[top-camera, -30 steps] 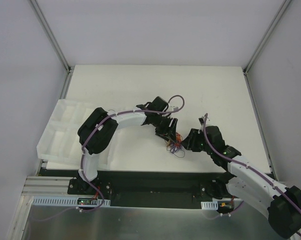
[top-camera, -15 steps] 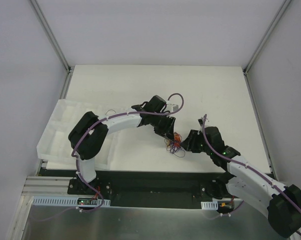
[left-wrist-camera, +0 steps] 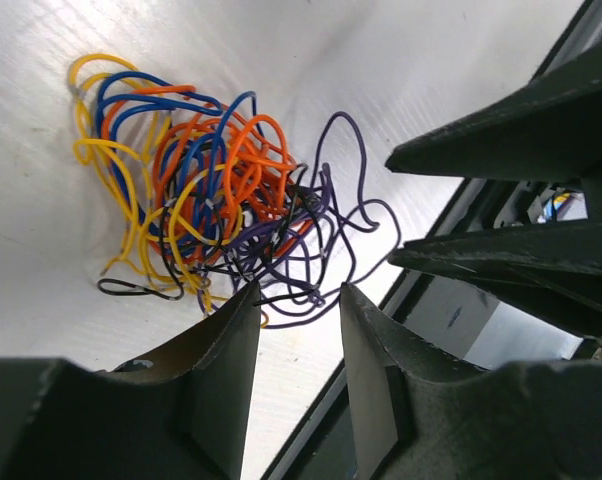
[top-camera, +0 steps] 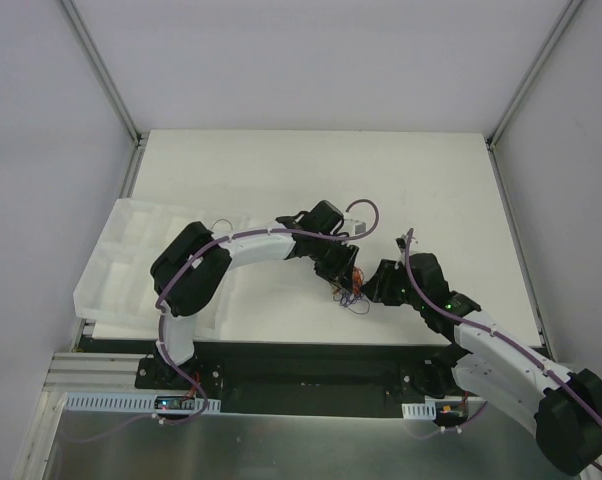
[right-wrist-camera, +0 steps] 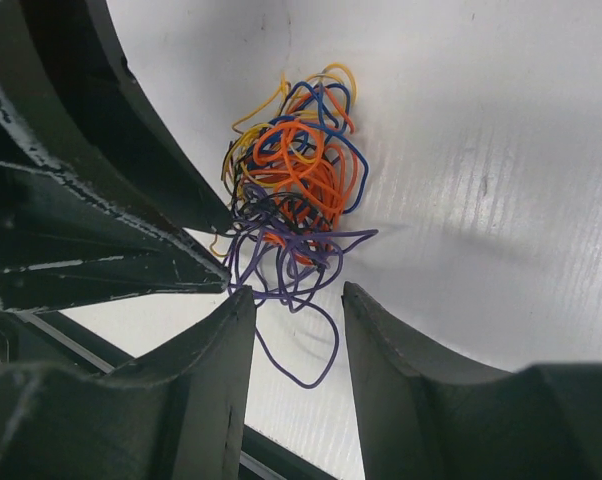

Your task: Untangle the cables

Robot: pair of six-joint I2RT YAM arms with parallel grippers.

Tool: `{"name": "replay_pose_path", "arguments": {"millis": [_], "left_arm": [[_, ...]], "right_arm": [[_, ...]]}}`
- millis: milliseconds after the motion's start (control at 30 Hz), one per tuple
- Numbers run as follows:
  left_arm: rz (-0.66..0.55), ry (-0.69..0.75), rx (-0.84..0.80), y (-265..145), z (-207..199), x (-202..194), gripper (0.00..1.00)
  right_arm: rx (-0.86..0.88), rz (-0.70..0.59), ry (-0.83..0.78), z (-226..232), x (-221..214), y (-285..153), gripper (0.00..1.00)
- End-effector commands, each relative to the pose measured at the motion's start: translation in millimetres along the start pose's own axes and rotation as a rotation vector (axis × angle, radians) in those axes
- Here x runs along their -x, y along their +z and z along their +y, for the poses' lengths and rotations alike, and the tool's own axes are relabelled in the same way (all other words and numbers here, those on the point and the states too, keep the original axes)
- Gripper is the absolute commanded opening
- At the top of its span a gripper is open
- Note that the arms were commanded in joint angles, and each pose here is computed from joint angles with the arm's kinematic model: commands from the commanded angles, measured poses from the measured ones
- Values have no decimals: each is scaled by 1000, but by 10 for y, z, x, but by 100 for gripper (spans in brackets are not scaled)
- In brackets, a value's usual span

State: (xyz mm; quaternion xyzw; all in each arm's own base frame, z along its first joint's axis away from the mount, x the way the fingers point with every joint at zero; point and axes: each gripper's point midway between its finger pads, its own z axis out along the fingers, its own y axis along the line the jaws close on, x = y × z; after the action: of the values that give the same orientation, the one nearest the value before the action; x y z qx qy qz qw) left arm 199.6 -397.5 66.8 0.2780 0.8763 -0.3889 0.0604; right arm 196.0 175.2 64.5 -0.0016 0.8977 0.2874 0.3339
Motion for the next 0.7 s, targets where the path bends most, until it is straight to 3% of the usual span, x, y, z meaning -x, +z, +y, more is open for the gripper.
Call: {"name": "replay_pose_path", "arguments": {"millis": [0,300,500,667], "left_arm": [[-28,74,32,-1,-43,121,37],[-52,144,140,-144,57,140,36],[-32,102,159,-140,82,126,31],[-68,89,173,-293,22,109,45]], "right_arm": [[50,-35,-5,110,104,12,43],[54,-28,-4,117,97,42,43],[56,-16,0,114,76,59,43],[67,-13,-1,140,82,63,43]]}}
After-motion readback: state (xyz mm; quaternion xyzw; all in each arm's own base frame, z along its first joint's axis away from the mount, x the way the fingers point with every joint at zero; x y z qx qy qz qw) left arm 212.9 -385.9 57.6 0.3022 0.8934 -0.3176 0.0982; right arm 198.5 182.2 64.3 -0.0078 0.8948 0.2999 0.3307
